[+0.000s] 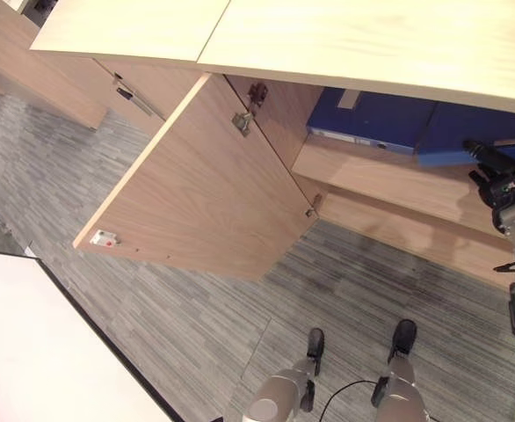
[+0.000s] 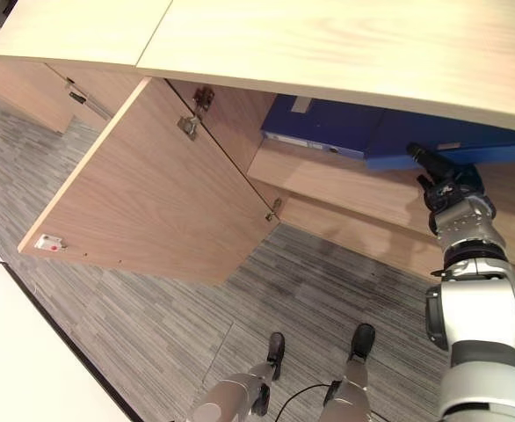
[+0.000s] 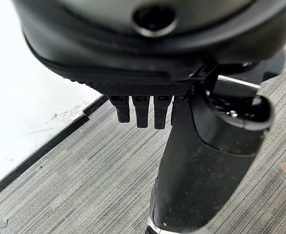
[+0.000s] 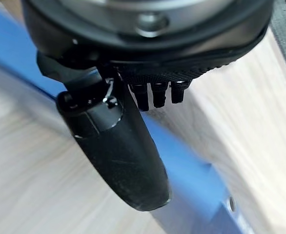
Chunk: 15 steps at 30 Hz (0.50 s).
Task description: Put the empty folder in the office cabinet
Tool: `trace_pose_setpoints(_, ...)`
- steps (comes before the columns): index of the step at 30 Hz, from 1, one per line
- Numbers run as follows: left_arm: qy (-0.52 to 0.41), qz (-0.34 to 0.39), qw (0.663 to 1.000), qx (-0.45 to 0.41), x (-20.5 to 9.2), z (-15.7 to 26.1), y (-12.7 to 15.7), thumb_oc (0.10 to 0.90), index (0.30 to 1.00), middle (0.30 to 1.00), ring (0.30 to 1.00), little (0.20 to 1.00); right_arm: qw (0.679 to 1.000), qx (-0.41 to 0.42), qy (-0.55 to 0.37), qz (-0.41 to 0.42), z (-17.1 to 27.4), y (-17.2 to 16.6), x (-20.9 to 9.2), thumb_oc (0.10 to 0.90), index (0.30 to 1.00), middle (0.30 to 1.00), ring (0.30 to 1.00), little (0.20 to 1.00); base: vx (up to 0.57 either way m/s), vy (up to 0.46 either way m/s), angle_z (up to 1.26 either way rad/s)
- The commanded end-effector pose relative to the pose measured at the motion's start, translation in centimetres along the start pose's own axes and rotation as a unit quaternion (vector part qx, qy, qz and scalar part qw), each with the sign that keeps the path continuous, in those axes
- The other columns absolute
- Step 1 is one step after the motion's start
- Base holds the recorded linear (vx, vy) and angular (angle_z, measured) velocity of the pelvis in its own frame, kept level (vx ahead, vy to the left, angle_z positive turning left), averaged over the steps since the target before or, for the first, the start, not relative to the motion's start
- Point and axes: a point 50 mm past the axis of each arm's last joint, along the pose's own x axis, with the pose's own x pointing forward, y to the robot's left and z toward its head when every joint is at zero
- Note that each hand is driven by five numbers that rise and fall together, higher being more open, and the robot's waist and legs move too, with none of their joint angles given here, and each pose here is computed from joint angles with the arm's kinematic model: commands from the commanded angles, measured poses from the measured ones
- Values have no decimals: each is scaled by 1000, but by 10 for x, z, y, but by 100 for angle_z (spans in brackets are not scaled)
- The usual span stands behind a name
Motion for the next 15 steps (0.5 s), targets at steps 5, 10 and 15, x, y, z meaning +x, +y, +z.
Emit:
trace_pose_setpoints(5, 35, 47, 995, 84, -11, -9, 43, 800, 900, 900, 900, 900, 848, -512, 87, 106, -9, 24, -2, 800, 900, 900, 900, 900, -4, 12, 1)
trace_pose_setpoints(10, 18, 34, 994, 100, -10, 1, 42, 800, 900, 900, 900, 900, 772, -594, 128, 185, -56, 29, -8, 800, 900, 900, 900, 900, 13, -1, 2)
trace_pose_setpoints(15, 20, 38, 995, 95, -11, 0, 45, 800, 900, 900, 900, 900, 781, -589, 125, 168, -54, 22, -7, 800, 900, 900, 900, 900, 28, -8, -8)
